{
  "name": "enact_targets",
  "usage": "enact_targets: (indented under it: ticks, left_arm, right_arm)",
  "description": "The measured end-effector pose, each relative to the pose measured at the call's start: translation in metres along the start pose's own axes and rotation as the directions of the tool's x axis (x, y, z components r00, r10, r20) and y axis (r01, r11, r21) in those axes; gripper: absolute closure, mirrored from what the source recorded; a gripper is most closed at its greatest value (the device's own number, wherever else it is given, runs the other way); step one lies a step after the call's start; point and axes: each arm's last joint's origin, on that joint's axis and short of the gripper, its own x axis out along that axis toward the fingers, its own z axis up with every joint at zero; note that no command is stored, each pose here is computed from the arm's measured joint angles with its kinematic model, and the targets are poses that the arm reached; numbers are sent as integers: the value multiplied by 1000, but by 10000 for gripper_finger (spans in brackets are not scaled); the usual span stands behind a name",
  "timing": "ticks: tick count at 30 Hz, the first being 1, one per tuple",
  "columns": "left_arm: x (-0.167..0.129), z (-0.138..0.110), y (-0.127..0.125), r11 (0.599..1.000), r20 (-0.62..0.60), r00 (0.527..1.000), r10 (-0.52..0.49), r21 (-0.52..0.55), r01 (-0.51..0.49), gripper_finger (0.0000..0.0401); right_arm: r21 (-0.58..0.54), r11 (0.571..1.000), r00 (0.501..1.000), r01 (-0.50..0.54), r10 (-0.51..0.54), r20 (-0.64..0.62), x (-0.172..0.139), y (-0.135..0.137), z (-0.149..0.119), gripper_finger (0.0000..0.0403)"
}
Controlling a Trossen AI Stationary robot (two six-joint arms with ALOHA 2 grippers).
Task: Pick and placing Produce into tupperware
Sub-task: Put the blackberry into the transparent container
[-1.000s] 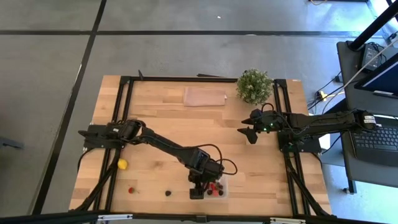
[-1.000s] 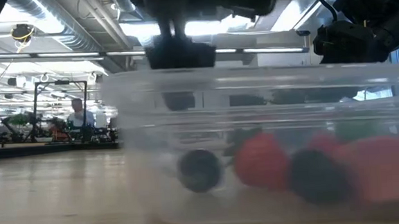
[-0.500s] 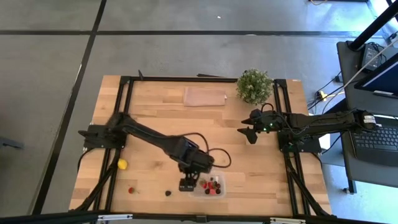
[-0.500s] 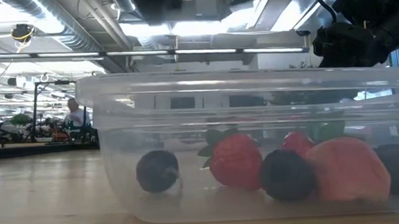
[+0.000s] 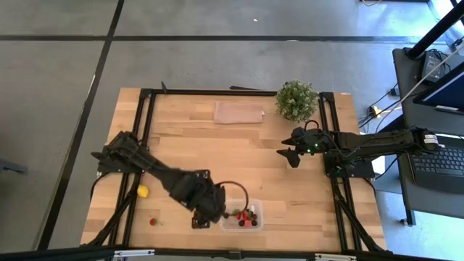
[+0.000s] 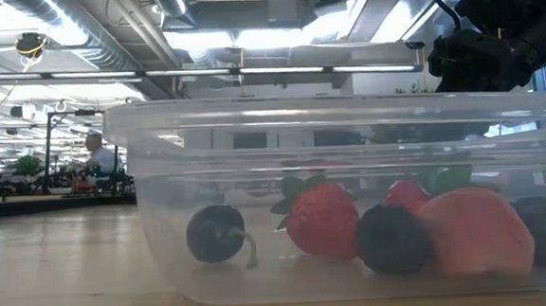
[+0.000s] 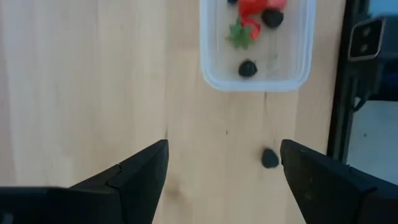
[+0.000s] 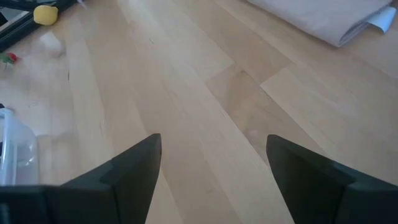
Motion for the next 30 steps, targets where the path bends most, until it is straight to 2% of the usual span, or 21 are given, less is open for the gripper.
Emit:
enact_targets:
  ticks: [6, 13, 17, 24, 30]
  left_arm:
    - [5, -13, -22, 995, -44, 999, -16, -96, 12, 103]
    - [12, -21, -35, 982, -68, 997, -18, -188, 5, 103]
    - [36, -32, -41, 979, -111, 994, 8, -203, -31, 103]
    - [85, -54, -54, 979, -141, 988, -64, -203, 34, 103]
    - [110, -68, -54, 980, -143, 988, -65, -193, 36, 103]
  right_arm:
    - [-1, 1000, 1000, 0, 0, 1, 0, 0, 0, 111]
    - [-2, 1000, 1000, 0, 0, 0, 0, 0, 0, 111]
    - [-3, 1000, 1000, 1, -1, -2, 0, 0, 0, 111]
    - [-3, 1000, 1000, 2, -2, -3, 0, 0, 0, 111]
    - [-3, 1000, 1000, 2, -2, -4, 0, 0, 0, 111]
